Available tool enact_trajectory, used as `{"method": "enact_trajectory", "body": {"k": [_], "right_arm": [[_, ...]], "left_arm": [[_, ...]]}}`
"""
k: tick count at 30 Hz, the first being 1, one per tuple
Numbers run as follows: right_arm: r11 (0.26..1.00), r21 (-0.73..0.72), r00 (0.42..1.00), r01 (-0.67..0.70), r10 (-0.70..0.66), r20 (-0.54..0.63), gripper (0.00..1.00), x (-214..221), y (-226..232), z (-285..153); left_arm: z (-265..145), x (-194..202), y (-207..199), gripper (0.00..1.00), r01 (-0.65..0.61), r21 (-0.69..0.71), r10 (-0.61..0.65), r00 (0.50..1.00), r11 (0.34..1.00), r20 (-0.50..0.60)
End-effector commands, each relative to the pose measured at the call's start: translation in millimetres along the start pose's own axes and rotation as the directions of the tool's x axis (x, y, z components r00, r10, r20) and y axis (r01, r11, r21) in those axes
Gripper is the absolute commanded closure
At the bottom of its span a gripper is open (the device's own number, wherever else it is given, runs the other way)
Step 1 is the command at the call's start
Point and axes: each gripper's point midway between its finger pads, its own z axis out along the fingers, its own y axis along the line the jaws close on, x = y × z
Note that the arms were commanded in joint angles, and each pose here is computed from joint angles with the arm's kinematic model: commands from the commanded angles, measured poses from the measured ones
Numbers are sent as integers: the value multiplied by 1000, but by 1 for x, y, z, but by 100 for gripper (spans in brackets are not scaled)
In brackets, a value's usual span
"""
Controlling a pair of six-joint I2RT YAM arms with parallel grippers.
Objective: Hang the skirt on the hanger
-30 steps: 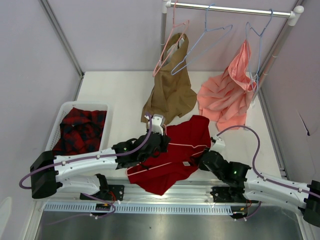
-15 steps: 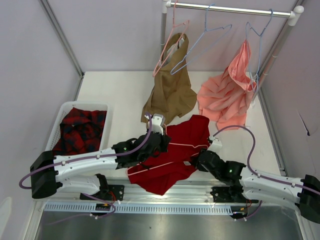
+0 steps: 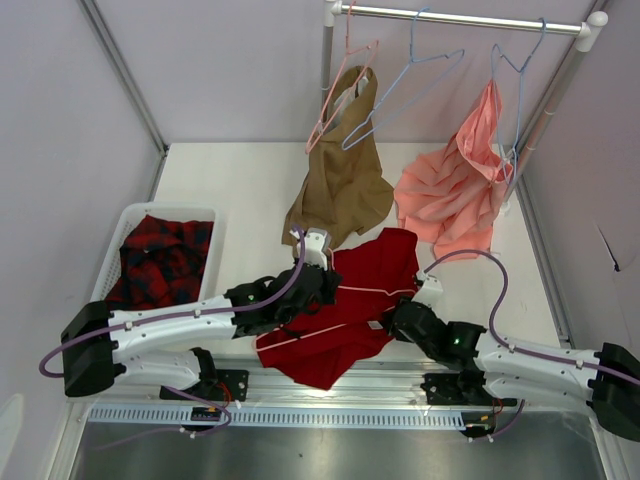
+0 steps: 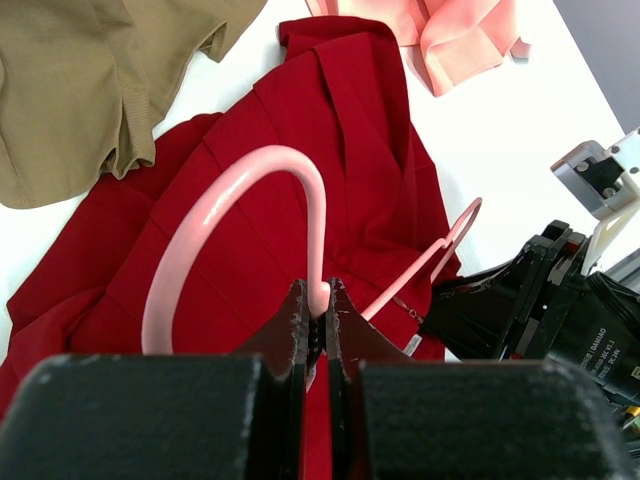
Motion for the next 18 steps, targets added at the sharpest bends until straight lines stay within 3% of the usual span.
{"method": "enact_trajectory", "body": {"k": [1,8,18], "right_arm": [[999,36,996,-22,19,81,65,-14,-4,4],[999,34,995,-23,20,98,68,-14,-3,9],[999,12,990,-51,49,131,86,-19,-2,8]], "left_arm": [[1,-22,-12,100,27,25,-28,998,999,53],[1,-20,-11,100,25,23,-26,999,999,48],[2,-22,-12,100,27,24,-28,998,999,51]]}}
